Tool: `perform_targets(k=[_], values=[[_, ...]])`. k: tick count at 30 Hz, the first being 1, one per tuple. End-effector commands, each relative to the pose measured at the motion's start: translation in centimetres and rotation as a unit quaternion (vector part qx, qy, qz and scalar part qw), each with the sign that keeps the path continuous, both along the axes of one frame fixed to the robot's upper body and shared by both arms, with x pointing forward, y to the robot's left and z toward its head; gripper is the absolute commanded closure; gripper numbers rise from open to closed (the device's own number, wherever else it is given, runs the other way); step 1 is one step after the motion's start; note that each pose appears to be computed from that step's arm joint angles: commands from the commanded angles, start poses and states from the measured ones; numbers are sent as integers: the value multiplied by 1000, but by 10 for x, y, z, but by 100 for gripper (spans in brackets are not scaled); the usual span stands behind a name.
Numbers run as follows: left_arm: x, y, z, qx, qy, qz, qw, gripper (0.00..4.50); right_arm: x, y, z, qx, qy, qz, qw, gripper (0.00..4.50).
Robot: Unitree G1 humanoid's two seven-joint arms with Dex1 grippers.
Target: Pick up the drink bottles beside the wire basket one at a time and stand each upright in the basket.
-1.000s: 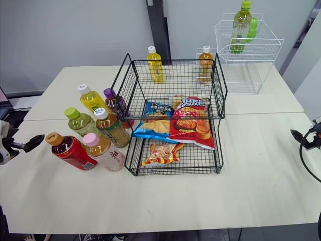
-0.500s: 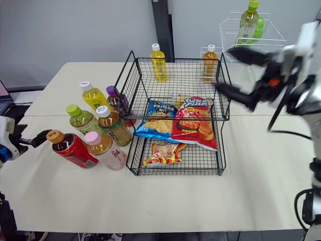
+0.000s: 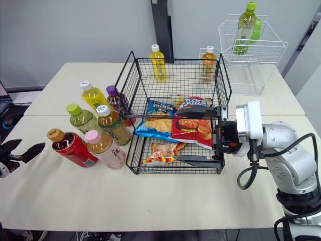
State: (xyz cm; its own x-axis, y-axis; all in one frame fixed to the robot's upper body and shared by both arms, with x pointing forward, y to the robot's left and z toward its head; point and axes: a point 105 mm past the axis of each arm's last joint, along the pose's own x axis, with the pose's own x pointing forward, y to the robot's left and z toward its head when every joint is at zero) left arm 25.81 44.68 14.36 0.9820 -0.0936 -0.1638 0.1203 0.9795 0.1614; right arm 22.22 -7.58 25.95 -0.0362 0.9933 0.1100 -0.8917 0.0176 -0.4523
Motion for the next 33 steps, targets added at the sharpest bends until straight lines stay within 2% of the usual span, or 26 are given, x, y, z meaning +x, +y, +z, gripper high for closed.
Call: perform_targets(k=[1,6,9,14,19,24,33], values=[[-17,-16,45,0,-64,-38,997,2,-6,2,10,10,0,21,1000,0],[-62,-66,59,-20,-64,-85,994,2,2,4,17,13,12,17,1000,0],[-71,-92,68,-30,-68,-98,992,2,7,5,20,11,10,16,1000,0],[-55,-126,72,-19,-85,-112,990,2,11,8,21,5,13,16,1000,0],[-23,-135,70,-14,-107,-92,990,2,16,9,15,-8,18,8,1000,0],[-6,-145,60,-32,-102,-105,989,2,18,8,13,-15,16,-5,1000,0],[6,-152,49,-29,-93,-114,989,2,15,6,13,-16,13,-18,1000,0]])
